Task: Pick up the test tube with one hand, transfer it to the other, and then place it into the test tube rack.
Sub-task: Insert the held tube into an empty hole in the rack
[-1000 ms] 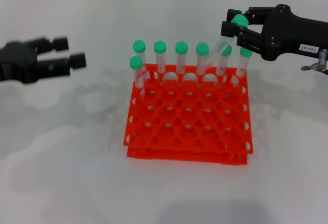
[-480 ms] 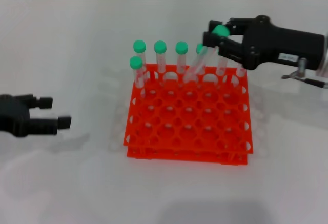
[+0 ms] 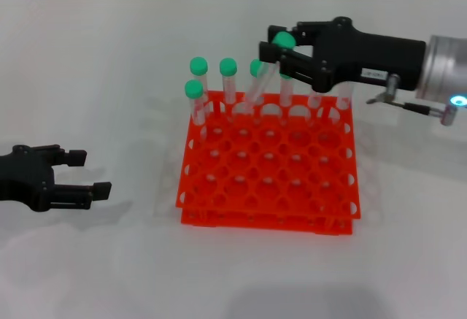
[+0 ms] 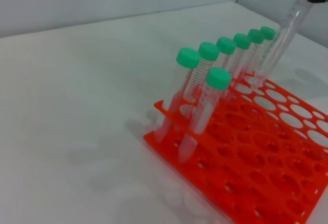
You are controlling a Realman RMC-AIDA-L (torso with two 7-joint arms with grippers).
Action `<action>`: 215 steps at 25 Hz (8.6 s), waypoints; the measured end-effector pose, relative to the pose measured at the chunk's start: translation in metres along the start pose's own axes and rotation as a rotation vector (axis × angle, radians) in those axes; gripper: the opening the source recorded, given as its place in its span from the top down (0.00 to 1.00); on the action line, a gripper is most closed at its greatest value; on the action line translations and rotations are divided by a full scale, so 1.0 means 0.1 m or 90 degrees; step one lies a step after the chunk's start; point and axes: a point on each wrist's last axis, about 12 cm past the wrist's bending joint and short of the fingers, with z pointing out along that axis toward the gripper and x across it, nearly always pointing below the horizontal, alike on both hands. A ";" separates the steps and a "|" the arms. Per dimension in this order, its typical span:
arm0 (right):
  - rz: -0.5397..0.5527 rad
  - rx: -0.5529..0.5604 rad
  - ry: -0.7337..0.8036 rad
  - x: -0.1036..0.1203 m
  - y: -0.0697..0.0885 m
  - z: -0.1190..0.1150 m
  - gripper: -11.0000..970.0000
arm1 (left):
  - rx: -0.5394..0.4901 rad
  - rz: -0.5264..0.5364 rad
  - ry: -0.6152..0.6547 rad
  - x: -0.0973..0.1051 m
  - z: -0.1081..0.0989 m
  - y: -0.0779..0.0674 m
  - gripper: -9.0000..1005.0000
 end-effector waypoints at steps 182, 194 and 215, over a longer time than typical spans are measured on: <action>-0.036 -0.002 0.134 0.14 0.05 0.65 0.72 | 0.022 0.014 -0.002 0.00 0.26 -0.01 0.12; -0.047 -0.014 0.139 0.10 0.06 0.71 0.72 | 0.020 0.018 -0.005 0.02 0.25 -0.01 0.12; -0.061 -0.031 0.148 0.07 0.08 0.78 0.72 | 0.016 0.025 -0.008 0.01 0.25 0.00 0.12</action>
